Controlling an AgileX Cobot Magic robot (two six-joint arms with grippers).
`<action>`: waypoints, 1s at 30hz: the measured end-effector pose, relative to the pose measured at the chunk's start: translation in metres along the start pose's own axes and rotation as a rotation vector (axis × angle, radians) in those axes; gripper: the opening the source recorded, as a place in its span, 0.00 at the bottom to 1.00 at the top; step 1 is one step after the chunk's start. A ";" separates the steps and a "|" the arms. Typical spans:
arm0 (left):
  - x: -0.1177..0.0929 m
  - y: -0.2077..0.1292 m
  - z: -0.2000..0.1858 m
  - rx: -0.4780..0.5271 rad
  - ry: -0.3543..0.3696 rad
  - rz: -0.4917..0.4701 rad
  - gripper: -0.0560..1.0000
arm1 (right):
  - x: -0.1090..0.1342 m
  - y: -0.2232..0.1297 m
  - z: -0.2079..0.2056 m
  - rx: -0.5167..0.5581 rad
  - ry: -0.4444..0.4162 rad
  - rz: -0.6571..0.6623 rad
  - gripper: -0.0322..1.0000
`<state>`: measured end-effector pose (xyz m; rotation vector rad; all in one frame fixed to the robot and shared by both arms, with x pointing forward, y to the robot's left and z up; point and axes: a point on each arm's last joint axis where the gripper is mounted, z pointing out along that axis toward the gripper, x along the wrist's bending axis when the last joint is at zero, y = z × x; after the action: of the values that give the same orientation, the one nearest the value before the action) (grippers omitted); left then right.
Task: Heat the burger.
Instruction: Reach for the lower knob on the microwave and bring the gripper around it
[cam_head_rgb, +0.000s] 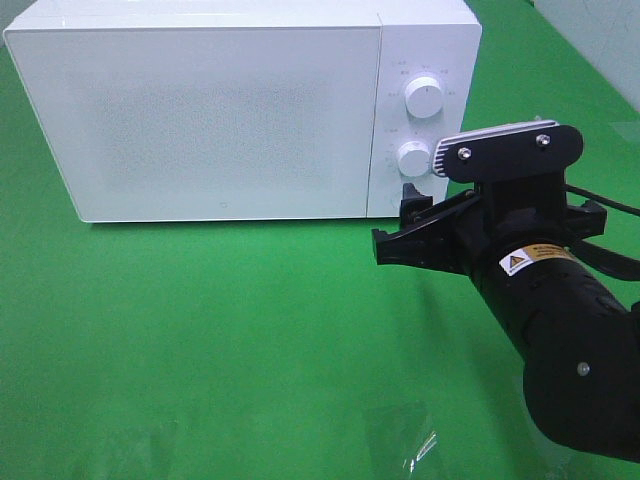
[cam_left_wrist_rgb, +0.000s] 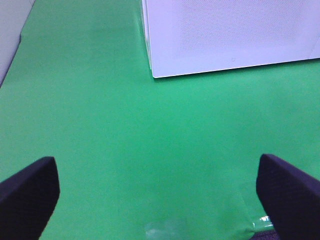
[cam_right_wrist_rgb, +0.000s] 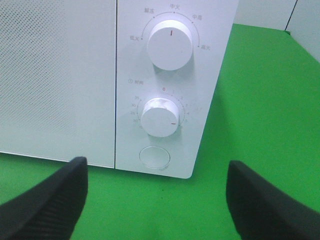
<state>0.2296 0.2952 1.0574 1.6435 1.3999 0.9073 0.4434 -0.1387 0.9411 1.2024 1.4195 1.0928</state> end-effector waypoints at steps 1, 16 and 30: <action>0.000 0.000 0.000 0.000 0.000 0.000 0.99 | 0.000 0.000 0.000 0.000 0.000 0.000 0.74; 0.000 0.000 0.000 0.000 0.000 0.000 0.99 | 0.000 0.000 0.024 -0.017 -0.056 -0.001 0.79; 0.000 0.000 0.000 0.000 0.000 0.000 0.99 | 0.006 -0.007 0.073 0.005 -0.055 0.040 0.78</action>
<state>0.2296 0.2952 1.0574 1.6435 1.3999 0.9073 0.5137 -0.1302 0.9221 1.2599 1.3622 1.0767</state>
